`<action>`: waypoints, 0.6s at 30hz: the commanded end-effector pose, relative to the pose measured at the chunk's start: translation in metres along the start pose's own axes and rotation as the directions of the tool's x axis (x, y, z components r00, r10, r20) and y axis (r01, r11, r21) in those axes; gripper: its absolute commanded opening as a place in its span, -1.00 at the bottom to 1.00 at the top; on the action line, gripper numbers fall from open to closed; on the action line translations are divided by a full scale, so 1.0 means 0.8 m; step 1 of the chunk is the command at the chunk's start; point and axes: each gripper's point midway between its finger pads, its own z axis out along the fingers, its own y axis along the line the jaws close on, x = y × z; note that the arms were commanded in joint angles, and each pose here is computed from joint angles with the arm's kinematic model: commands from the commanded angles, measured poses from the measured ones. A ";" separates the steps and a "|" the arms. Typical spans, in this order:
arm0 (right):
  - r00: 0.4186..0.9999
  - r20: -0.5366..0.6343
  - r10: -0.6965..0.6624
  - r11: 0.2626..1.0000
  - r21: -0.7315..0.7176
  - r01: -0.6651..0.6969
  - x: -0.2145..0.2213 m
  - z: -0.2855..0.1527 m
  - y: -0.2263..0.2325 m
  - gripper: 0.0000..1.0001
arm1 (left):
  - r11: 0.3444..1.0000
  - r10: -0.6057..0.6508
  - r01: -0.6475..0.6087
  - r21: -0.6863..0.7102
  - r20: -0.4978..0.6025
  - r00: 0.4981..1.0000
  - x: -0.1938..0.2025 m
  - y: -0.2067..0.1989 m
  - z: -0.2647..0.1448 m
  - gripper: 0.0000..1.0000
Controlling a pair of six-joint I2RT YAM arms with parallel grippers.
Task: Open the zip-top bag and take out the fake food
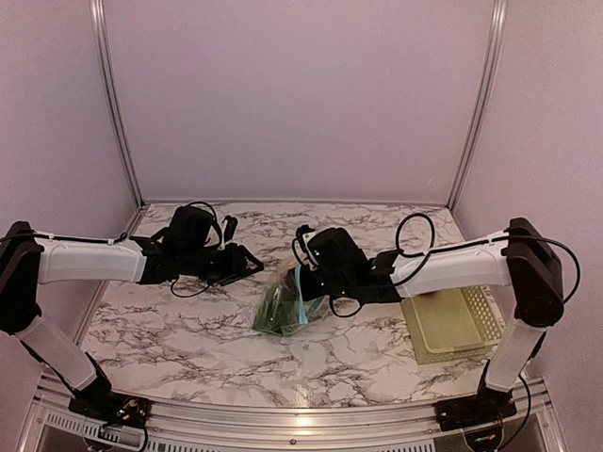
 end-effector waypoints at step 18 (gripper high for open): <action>0.999 -0.018 0.048 0.999 -0.022 -0.048 -0.019 -0.021 0.005 -0.14 | 0.968 0.231 -0.232 0.100 0.022 0.973 0.038 -0.075 -0.005 -0.19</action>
